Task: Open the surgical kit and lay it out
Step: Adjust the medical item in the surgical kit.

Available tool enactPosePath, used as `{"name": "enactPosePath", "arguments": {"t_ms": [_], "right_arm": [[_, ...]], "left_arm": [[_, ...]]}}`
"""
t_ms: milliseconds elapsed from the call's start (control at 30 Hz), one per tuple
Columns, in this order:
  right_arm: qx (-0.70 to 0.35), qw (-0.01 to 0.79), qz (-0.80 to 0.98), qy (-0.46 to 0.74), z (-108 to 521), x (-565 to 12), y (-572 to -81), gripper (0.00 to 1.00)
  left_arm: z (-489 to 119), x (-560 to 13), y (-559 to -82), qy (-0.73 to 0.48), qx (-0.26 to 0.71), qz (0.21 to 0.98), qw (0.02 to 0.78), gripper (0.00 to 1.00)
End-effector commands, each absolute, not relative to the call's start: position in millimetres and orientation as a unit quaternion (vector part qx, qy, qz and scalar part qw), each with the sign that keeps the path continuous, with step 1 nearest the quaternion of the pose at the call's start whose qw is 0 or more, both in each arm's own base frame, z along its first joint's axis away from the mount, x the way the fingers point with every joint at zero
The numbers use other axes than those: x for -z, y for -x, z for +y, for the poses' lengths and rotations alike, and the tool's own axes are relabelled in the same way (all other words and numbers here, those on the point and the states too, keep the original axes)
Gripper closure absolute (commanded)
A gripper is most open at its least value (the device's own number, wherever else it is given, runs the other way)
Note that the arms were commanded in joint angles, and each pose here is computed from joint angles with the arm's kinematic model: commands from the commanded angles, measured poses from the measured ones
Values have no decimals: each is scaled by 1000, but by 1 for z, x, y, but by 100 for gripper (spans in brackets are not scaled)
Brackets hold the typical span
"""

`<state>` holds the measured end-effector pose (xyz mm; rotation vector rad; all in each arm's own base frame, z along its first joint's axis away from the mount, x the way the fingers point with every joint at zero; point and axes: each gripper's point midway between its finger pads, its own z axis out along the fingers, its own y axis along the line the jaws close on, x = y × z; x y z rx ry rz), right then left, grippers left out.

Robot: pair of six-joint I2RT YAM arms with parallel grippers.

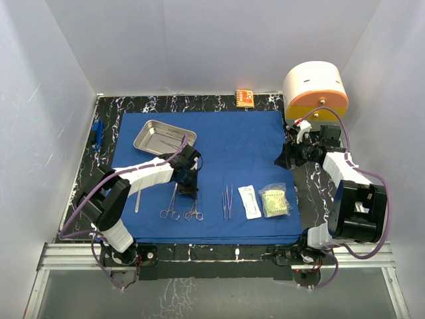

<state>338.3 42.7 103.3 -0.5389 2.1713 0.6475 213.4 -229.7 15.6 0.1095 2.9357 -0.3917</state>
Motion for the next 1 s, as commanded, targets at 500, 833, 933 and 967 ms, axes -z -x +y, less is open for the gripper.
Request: {"name": "enactPosePath", "arguments": {"t_ms": [500,833,933,967], "right_arm": [[-251,411,847,223,41,-110,-346,27],[-250,412,847,224,41,-110,-345,27],[-250,413,847,223,41,-111,-346,27],[-250,413,847,223,41,-110,-345,27]], "left_arm": [[-230,-23,-210,-86,145,980,105,75],[-216,-23,-186,-119,140,979,92,73],[-216,-26,-181,-129,142,977,91,73],[-216,-27,-180,-133,143,976,92,73]]}}
